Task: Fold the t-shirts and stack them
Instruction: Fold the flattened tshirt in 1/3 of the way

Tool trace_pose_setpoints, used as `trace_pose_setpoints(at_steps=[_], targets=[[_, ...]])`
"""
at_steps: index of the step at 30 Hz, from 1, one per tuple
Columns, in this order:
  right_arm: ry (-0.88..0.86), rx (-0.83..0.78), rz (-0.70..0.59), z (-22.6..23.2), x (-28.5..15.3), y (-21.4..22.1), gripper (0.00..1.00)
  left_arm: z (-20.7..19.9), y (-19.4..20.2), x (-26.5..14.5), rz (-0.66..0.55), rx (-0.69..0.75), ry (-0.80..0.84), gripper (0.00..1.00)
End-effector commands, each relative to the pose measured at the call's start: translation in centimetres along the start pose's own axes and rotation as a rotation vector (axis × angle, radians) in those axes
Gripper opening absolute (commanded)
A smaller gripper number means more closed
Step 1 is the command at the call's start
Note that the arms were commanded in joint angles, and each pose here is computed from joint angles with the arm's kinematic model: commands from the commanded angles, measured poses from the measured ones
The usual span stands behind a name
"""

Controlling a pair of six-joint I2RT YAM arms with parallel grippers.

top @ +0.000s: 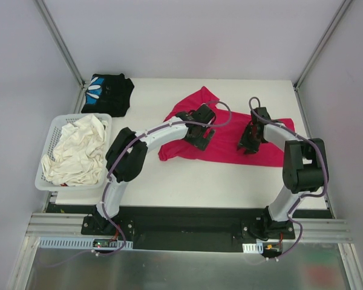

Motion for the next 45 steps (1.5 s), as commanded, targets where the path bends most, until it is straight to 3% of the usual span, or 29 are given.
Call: trace_pose_setpoints(at_steps=[1,12,31,38,45], targets=[[0.061,0.048,-0.01,-2.4,-0.3,-1.4,0.41,1.1,-0.2,-2.6,-0.037,0.014,-0.033,0.92],[0.097,0.124,-0.029,-6.5,-0.9,-1.9,0.42,1.6,1.5,-2.0,0.005,0.02,-0.056,0.92],[-0.059,0.09,-0.153,-2.3,-4.7,-6.2,0.43,2.2,-3.4,-1.2,-0.102,-0.027,-0.092,0.91],[-0.047,0.047,-0.202,-1.4,-5.7,-11.0,0.43,7.2,-8.6,-2.2,-0.213,-0.13,-0.122,0.91],[-0.047,0.099,-0.24,-3.2,-5.9,-14.2,0.43,12.1,-10.5,-2.9,-0.255,-0.182,-0.175,0.9]])
Point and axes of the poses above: each gripper's point midway between its finger pads, its own x axis out along the fingers, its own z axis along the line the jaws close on, y = z × x, the point moved 5 cm from there along -x, back along the fingers, and after that the axes turned 1 degree about -x, right-handed, at the moved point
